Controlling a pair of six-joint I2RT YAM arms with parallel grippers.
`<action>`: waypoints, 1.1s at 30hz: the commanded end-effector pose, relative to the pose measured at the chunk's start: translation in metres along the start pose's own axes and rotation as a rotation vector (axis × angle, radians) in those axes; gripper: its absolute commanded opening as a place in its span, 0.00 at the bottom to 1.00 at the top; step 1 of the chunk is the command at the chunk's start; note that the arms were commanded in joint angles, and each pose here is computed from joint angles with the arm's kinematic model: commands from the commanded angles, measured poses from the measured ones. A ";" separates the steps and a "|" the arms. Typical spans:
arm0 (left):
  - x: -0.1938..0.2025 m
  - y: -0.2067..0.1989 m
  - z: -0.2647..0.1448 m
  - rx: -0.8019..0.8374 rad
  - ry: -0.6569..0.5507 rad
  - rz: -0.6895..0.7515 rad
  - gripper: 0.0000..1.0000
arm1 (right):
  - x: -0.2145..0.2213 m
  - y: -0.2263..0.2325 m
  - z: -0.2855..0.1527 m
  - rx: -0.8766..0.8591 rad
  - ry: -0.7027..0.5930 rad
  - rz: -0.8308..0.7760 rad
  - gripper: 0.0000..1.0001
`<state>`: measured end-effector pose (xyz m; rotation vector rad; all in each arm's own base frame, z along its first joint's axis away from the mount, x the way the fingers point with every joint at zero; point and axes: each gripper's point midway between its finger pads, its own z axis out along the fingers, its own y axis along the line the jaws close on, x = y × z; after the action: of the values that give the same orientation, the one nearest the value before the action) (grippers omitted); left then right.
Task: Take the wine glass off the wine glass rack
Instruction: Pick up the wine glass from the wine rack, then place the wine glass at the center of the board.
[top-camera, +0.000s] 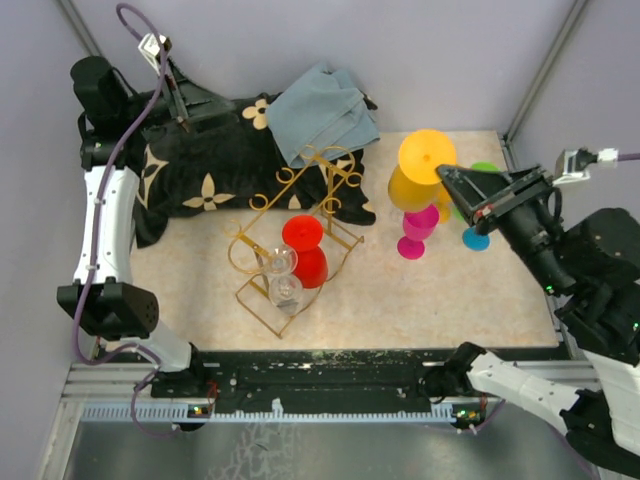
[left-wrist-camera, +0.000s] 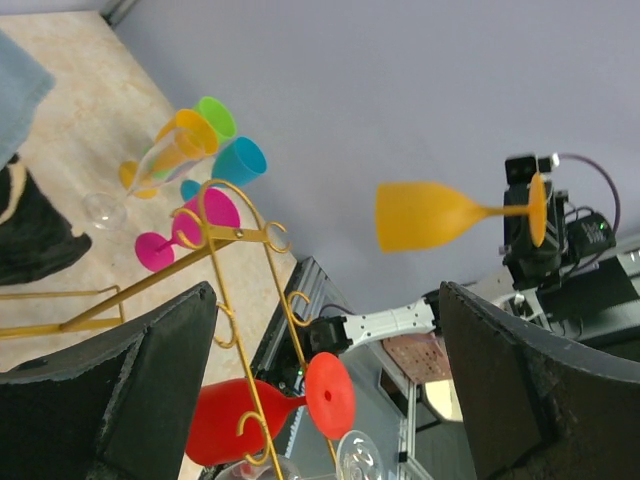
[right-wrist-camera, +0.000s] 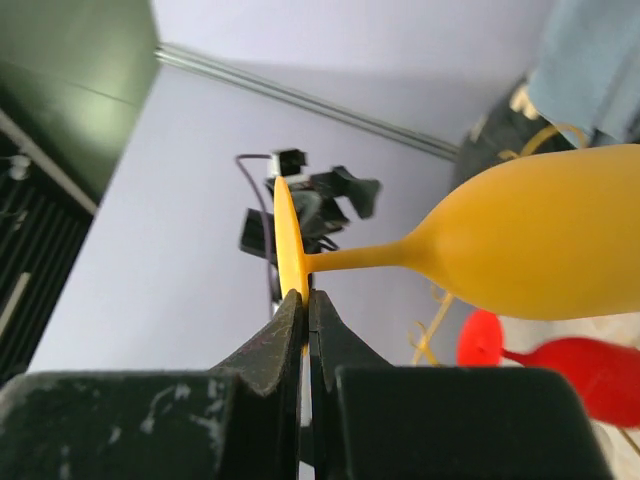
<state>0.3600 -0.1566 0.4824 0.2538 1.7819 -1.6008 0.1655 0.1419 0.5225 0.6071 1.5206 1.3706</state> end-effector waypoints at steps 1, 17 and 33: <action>0.005 -0.039 0.012 0.088 0.035 0.082 0.96 | -0.003 0.044 0.022 -0.124 -0.007 -0.054 0.00; -0.010 -0.081 0.030 0.167 -0.040 0.370 0.97 | 0.041 0.108 0.079 -0.547 0.114 0.106 0.00; -0.031 -0.100 0.023 0.128 -0.236 -0.041 1.00 | 0.044 0.154 0.077 -1.076 0.023 -0.005 0.00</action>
<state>0.3541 -0.1951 0.5421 0.1979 1.5885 -1.6603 0.2071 0.2622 0.6424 0.0666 0.8756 1.8384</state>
